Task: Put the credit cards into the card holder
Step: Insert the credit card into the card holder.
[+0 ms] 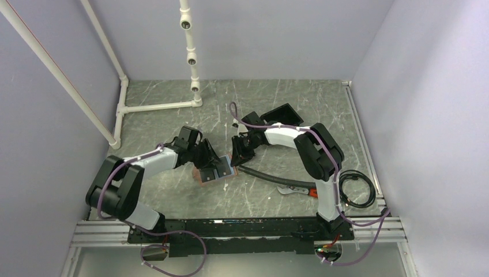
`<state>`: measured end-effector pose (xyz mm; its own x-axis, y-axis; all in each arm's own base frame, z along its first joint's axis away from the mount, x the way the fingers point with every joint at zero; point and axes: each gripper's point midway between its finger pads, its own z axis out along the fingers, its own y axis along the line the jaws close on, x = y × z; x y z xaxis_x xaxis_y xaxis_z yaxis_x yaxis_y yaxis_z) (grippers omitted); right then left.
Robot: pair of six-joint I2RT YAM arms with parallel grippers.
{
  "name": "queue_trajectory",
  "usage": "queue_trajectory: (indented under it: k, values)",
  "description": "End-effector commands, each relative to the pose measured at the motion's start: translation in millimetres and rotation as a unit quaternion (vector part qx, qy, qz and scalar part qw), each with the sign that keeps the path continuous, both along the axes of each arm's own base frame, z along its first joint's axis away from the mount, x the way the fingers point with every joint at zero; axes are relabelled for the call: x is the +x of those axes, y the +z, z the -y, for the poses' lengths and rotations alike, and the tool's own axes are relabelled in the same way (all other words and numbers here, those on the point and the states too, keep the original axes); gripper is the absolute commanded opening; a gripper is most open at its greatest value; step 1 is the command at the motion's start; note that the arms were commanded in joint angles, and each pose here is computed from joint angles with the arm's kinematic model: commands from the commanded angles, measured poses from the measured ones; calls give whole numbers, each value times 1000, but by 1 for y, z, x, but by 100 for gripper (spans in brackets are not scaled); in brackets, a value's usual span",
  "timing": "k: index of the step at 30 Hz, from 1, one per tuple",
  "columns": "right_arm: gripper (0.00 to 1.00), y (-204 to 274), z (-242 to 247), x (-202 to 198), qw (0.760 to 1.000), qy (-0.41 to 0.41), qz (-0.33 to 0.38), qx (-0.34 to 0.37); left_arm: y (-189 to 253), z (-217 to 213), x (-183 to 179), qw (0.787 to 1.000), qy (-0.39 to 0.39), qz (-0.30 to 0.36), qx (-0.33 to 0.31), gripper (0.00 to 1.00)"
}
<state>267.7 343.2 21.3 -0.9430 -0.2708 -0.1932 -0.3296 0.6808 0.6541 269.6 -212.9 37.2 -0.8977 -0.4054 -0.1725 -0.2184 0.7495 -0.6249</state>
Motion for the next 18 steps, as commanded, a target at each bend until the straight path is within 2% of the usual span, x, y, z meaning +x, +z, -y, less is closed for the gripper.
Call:
queue_trajectory:
  k: [1,3,5,9,15,18]
  values:
    - [29,7,17,20,998,-15,48,-38,25,-8,-18,1000,-1,16,8,53]
    - [31,13,16,21,998,-12,54,-35,35,-14,-22,1000,-1,24,20,60]
    - [33,20,9,17,999,-9,44,-12,45,-14,-23,999,-9,40,15,60]
    - [34,34,-8,10,999,-7,19,46,44,-2,-21,999,-22,39,-14,35]
    - [37,39,-15,6,998,-4,12,66,14,1,-20,1000,-22,9,-14,0]
    - [40,39,-19,1,997,4,3,75,-2,-5,-23,1000,-19,-9,11,0]
